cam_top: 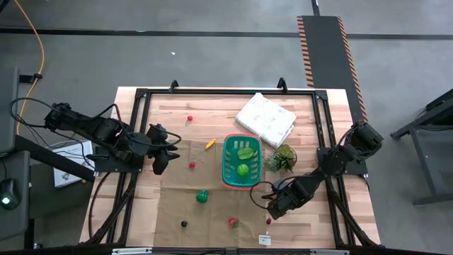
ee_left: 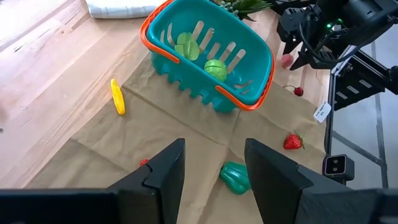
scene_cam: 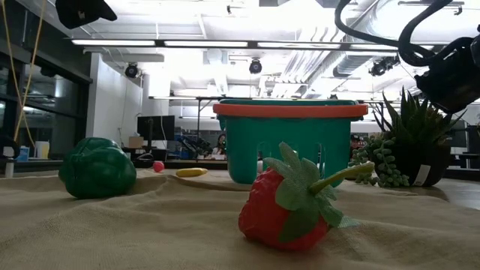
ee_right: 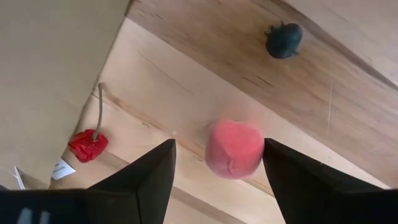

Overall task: Pick and placing Produce into tupperware
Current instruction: Put the pink peach into the blue basket

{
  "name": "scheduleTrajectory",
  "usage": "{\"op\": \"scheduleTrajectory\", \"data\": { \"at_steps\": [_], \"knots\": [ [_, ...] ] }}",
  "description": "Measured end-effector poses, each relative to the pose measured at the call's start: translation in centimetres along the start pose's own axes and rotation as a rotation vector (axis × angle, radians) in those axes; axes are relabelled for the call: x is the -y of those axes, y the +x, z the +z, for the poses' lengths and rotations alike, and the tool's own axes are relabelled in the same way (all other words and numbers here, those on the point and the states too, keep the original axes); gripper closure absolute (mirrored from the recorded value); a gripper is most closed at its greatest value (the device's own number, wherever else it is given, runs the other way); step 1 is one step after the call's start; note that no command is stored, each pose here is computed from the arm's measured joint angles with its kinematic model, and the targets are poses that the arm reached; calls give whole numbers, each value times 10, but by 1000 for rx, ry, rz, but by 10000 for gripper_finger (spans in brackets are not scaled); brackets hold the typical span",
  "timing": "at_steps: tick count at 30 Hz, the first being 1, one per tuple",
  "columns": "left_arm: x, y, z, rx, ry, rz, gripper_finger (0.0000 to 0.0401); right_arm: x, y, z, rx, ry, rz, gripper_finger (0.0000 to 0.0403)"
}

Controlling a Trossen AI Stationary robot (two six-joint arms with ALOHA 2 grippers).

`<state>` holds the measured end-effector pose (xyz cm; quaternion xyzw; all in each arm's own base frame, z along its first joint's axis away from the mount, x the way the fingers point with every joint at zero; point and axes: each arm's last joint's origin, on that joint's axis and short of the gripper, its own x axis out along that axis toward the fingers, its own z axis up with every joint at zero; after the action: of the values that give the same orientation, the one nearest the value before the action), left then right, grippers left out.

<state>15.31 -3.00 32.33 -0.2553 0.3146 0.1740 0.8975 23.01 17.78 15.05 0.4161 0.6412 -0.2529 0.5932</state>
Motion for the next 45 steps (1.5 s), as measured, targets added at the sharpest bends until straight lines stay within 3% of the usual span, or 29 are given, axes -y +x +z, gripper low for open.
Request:
{"op": "scheduleTrajectory", "data": {
  "at_steps": [28,45],
  "knots": [
    [0,0,0,-1,0,0,247,1,10,1,-15,38,-43,176],
    [0,0,0,-6,0,-6,247,1,10,2,4,52,-49,238]
  ]
}}
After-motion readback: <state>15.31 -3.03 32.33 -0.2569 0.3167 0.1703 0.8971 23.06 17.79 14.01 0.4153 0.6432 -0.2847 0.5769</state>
